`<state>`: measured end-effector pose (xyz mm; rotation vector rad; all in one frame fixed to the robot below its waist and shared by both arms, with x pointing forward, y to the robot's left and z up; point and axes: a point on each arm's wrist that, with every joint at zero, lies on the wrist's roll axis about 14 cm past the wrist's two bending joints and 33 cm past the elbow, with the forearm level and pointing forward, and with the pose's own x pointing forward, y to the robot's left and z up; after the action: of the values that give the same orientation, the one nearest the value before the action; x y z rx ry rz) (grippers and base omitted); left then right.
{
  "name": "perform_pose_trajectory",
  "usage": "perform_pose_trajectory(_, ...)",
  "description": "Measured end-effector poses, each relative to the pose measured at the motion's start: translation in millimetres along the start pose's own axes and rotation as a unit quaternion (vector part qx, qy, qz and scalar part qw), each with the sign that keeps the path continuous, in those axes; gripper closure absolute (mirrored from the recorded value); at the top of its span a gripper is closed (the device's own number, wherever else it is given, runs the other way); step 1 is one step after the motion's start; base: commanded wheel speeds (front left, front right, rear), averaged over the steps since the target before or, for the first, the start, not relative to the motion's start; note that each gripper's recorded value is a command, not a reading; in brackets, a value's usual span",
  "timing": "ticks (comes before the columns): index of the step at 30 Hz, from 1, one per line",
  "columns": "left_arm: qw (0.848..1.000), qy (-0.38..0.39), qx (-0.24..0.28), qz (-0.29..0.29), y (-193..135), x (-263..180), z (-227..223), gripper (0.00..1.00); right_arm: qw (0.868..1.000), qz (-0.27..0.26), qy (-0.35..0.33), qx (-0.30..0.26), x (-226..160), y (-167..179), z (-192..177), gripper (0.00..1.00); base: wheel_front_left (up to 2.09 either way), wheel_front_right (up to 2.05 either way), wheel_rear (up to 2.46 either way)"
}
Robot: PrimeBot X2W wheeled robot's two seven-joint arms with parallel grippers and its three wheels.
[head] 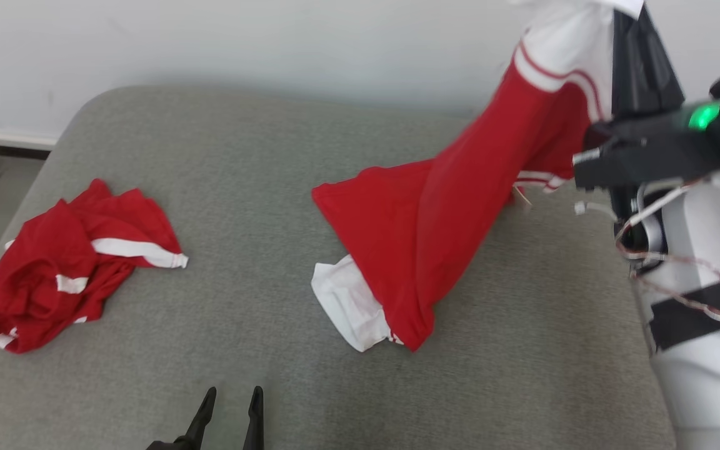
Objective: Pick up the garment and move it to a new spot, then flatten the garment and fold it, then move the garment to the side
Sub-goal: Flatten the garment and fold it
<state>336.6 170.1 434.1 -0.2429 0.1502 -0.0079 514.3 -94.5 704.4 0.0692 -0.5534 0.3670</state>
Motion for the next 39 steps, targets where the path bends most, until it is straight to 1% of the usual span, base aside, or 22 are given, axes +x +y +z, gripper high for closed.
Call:
perform_pose_trajectory(1,1.000,0.001,-0.003,0.010,5,-3,-1,0.00,1.000,0.014,-0.011,-0.003,17,7,6,1.00,0.00,0.00,0.00)
perform_pose_trajectory(3,1.000,0.002,-0.006,0.018,9,-7,-2,0.00,1.000,0.020,-0.014,-0.011,31,10,7,1.00,0.00,0.00,0.00)
perform_pose_trajectory(5,1.000,0.004,-0.008,0.026,12,-10,-3,0.00,1.000,0.022,-0.003,-0.022,43,9,0,1.00,0.00,0.00,0.00)
perform_pose_trajectory(7,0.999,0.005,-0.012,0.037,17,-14,-4,0.00,0.999,0.020,0.021,-0.035,51,5,-17,1.00,0.00,0.00,0.00)
perform_pose_trajectory(9,0.999,0.008,-0.014,0.048,22,-17,-6,0.00,0.997,0.016,0.062,-0.043,54,1,-43,1.00,0.00,0.00,0.00)
perform_pose_trajectory(10,0.999,0.010,-0.015,0.050,23,-18,-7,0.00,0.995,0.013,0.086,-0.051,53,-3,-59,0.51,0.00,0.00,0.00)
perform_pose_trajectory(11,0.998,0.012,-0.016,0.054,24,-19,-9,0.00,0.992,-0.001,0.114,-0.048,49,-11,-76,0.00,0.00,0.00,0.00)
perform_pose_trajectory(13,0.998,0.014,-0.016,0.063,28,-20,-10,0.00,0.985,-0.029,0.166,-0.040,36,-27,-110,0.00,0.00,0.00,0.00)
perform_pose_trajectory(14,0.997,0.015,-0.016,0.067,30,-21,-10,0.00,0.981,-0.035,0.185,-0.045,29,-34,-122,0.00,0.00,0.00,0.00)
perform_pose_trajectory(20,0.997,0.017,-0.013,0.079,38,-19,-10,0.00,0.964,-0.068,0.254,-0.035,-15,-51,-171,0.00,0.00,0.00,0.00)
perform_pose_trajectory(21,0.997,0.016,-0.011,0.077,37,-17,-9,0.00,0.962,-0.072,0.260,-0.034,-22,-53,-174,0.00,0.00,0.00,0.00)
perform_pose_trajectory(24,0.998,0.013,-0.008,0.067,33,-12,-7,0.00,0.963,-0.079,0.256,-0.033,-36,-55,-171,0.00,0.00,0.00,0.00)
perform_pose_trajectory(28,0.999,0.008,-0.004,0.052,26,-6,-4,0.00,0.959,-0.087,0.268,-0.019,-73,-51,-174,0.00,0.00,0.00,0.00)
perform_pose_trajectory(31,0.999,0.002,0.004,0.036,19,-2,0,0.00,0.958,-0.096,0.270,-0.010,-98,-50,-169,0.00,0.00,0.00,0.00)
perform_pose_trajectory(35,1.000,0.002,0.005,0.021,11,-2,-1,0.00,0.953,-0.101,0.286,0.013,-137,-35,-170,0.00,0.00,0.00,0.00)
perform_pose_trajectory(39,1.000,0.000,0.007,0.006,2,1,0,0.00,0.947,-0.113,0.299,0.028,-172,-27,-168,0.00,0.00,0.00,0.00)
